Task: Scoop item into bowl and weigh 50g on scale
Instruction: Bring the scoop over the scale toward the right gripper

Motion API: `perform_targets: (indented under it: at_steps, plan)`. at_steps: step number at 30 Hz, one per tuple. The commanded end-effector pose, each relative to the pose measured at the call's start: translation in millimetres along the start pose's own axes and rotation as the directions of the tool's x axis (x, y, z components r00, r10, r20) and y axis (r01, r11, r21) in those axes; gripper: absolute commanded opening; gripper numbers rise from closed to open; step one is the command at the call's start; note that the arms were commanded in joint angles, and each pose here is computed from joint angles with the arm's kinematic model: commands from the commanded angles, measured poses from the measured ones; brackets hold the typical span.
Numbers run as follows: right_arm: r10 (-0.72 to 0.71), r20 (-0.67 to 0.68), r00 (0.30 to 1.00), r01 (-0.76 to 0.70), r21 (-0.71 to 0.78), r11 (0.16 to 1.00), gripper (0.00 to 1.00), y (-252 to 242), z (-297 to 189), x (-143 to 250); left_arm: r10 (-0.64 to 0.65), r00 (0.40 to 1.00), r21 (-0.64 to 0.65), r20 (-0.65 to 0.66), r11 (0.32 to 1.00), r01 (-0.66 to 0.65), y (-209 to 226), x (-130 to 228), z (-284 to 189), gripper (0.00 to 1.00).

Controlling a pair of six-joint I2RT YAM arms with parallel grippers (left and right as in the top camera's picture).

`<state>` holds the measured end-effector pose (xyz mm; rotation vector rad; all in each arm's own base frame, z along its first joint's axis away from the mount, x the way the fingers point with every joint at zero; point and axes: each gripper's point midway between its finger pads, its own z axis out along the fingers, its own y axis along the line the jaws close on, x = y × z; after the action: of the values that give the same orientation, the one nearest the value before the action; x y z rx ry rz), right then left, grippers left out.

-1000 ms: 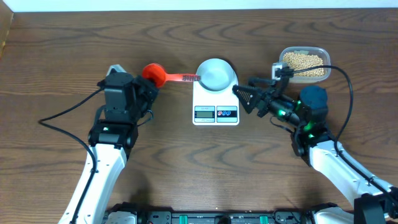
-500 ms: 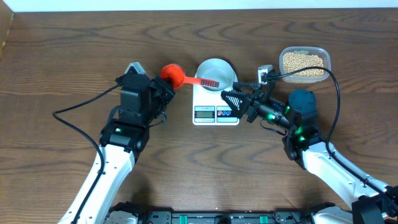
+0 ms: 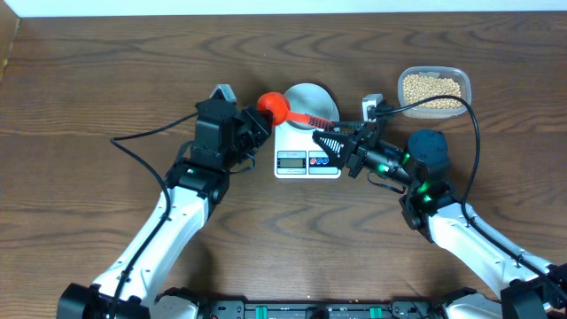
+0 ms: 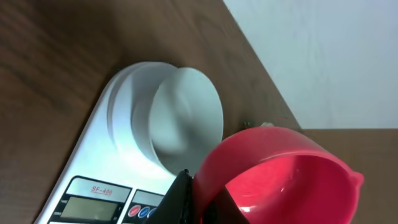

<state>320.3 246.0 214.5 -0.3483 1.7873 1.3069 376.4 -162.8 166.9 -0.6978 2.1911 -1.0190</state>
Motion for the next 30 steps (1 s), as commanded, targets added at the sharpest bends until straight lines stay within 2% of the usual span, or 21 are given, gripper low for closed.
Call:
perform_targets:
  at_steps: [1,4,11,16,25,30]
  plan:
    - [-0.015,0.005,1.000,0.015,-0.021,1.000,0.39,7.0,2.9,-5.5,0.013,0.999,0.026,-0.050,1.000,-0.011,-4.1,8.8,2.1,0.07]
    - [-0.015,0.001,1.000,0.015,-0.027,1.000,0.33,7.9,2.8,-4.9,0.027,0.999,0.039,-0.043,0.999,-0.025,-7.1,7.3,2.0,0.07]
    - [-0.056,-0.022,0.998,0.055,-0.024,0.998,0.33,6.0,2.8,0.9,0.111,0.988,0.087,-0.103,0.991,-0.102,-13.6,18.9,0.7,0.07]
    - [-0.070,-0.028,0.997,0.070,-0.021,0.997,0.28,4.8,2.7,2.5,0.121,0.987,0.093,-0.109,0.989,-0.111,-14.3,20.2,0.5,0.07]
    - [-0.070,-0.030,0.997,0.069,-0.025,0.997,0.12,5.6,2.8,3.0,0.141,0.983,0.105,-0.121,0.986,-0.128,-15.7,22.8,0.1,0.07]
    - [-0.070,-0.031,0.997,0.069,-0.025,0.997,0.12,5.5,2.8,3.2,0.143,0.983,0.111,-0.117,0.985,-0.130,-17.4,22.0,0.0,0.07]
